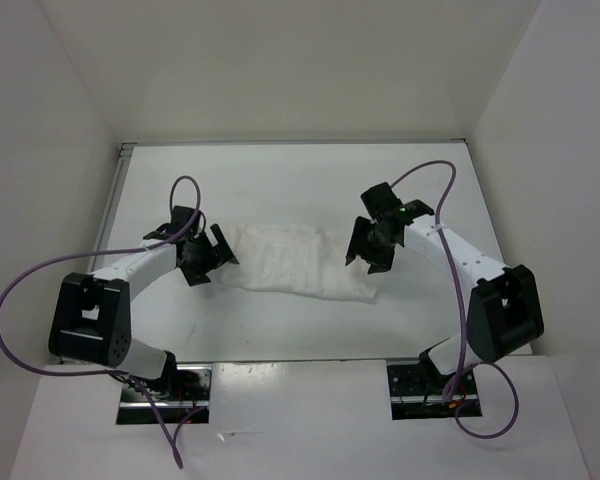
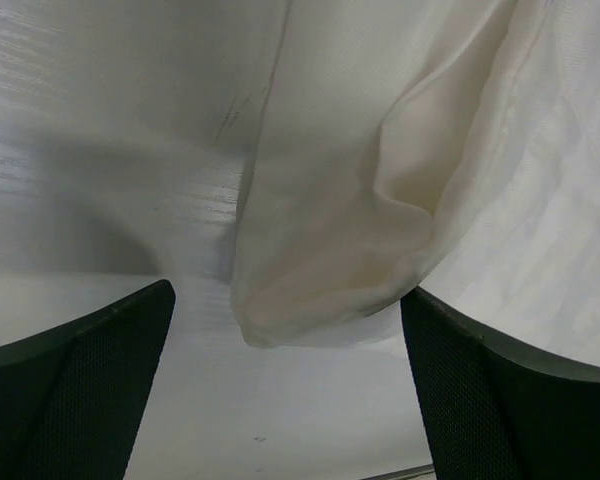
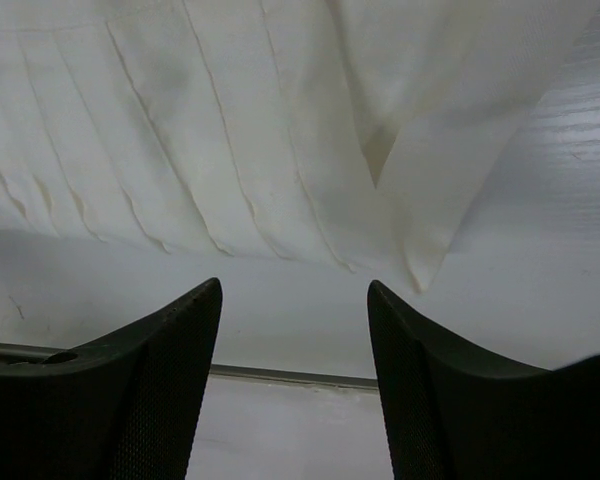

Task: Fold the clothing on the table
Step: Fold the skirt

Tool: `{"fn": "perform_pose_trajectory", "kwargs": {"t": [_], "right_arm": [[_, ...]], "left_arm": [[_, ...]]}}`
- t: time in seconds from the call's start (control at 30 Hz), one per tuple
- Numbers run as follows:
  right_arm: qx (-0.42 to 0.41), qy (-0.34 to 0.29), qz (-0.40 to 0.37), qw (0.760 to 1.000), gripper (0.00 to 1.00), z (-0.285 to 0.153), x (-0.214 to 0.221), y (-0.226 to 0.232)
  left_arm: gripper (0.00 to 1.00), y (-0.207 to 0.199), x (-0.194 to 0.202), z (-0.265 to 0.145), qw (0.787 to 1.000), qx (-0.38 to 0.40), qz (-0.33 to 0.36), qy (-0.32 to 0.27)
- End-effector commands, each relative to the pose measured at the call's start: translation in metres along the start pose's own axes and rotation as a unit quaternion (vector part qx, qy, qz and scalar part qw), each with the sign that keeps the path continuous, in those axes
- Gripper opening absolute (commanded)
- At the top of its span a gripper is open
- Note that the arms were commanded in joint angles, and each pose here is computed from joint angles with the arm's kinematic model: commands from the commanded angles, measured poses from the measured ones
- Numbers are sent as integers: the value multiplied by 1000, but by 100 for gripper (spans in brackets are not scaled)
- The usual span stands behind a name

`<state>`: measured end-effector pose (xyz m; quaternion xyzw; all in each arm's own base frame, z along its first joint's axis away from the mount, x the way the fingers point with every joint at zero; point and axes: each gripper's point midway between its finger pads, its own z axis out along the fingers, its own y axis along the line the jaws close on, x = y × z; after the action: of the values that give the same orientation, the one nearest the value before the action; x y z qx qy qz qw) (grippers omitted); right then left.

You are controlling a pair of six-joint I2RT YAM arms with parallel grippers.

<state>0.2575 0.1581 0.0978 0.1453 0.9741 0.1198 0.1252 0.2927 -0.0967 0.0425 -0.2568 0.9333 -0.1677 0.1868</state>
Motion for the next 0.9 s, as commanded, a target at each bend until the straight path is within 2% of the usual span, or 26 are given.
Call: {"fn": "perform_pose_trajectory", "kwargs": {"t": [0.0, 0.07, 0.13, 0.17, 0.2, 0.3, 0.53, 0.57, 0.67, 0.77, 0.8, 0.87], "right_arm": [[-33, -33, 10, 999, 66, -20, -8, 10], [-40, -32, 15, 999, 66, -23, -7, 12], [-52, -35, 14, 998, 66, -27, -7, 16], [-59, -34, 18, 997, 66, -30, -7, 19], [-62, -38, 17, 997, 66, -32, -9, 21], [-81, -44, 20, 996, 66, -42, -10, 28], [-128, -41, 23, 991, 66, -54, -11, 46], [-134, -41, 22, 990, 66, -55, -11, 49], [-141, -32, 21, 989, 66, -53, -6, 56], [-160, -21, 14, 987, 66, -54, 0, 68], [-172, -21, 8, 985, 66, -55, 1, 74], [-179, -7, 2, 984, 66, -49, 5, 80]], "left_arm": [[100, 1, -3, 5, 1000, -6, -8, -9], [99, 3, 0, 9, 1000, -9, -8, -6], [92, 5, 5, 13, 1000, -15, -5, 4], [88, 6, 6, 15, 1000, -15, -5, 3], [78, 8, 8, 20, 1000, -19, -6, 8], [64, 10, 17, 27, 999, -17, -13, 30], [61, 11, 36, 39, 997, -15, -10, 69], [50, 9, 35, 39, 998, -9, -10, 69], [31, 9, 41, 44, 997, -9, -3, 79], [5, 15, 48, 50, 995, -18, -7, 96], [0, 11, 43, 50, 996, -14, -5, 92], [0, 9, 43, 51, 995, -10, -2, 96]]}}
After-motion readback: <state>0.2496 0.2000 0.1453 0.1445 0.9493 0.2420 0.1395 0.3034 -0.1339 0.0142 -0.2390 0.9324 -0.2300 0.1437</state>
